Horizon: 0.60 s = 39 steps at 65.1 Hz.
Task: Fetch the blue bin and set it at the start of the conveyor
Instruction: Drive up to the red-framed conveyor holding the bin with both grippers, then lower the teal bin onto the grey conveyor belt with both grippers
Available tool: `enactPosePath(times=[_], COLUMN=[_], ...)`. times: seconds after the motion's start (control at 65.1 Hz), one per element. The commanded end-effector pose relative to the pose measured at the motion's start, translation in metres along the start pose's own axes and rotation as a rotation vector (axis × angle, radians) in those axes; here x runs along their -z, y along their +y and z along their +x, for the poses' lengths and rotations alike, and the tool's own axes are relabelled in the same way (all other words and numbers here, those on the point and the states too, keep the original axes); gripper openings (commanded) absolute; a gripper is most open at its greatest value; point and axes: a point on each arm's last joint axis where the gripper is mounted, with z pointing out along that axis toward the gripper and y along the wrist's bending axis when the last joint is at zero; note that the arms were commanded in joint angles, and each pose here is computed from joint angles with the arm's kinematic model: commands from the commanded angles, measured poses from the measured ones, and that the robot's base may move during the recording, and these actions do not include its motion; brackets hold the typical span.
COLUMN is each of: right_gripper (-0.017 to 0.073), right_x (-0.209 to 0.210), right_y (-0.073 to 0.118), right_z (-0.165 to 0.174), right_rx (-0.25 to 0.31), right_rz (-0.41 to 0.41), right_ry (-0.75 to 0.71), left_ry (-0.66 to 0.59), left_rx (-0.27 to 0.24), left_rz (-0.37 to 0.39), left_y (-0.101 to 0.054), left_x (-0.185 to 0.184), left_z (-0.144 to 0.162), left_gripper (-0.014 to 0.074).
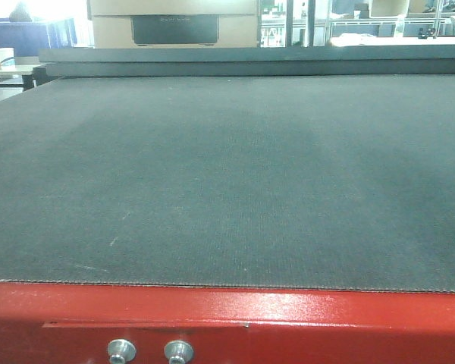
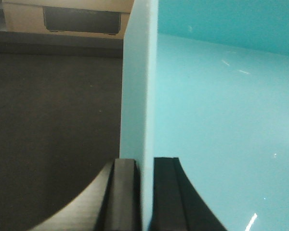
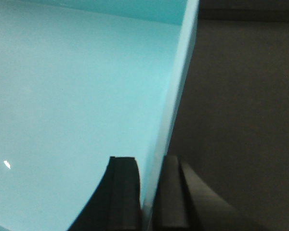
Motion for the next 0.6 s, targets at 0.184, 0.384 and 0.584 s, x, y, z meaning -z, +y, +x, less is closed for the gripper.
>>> enactPosePath(times=[0.184,0.384,0.584], right_gripper=[-0.0152,-0.0152,-0.0152], right_x=[0.0074,0.0074,0.0076], right_y=[-0.0042,-0.0042,-0.0028], right_z=[-0.0061,-0.0061,-0.0089], right_rx=[0.046,0.046,0.037], right_rz=[0.031,0.031,0.016], right_ry=[-0.048,-0.048,-0.079], left_ry=[-0.080,-0.080,-0.074], left_rx=[0.002,0.002,0.002], left_rz=[0.001,0.001,0.000], left_y=[0.0003,0.0003,0.0003], left_x=[0.0067,0.0067,0.0066], left_z=[-0.0100,-0.0100,-0.0095], left_gripper=[-0.0111,-0.0111,-0.0111])
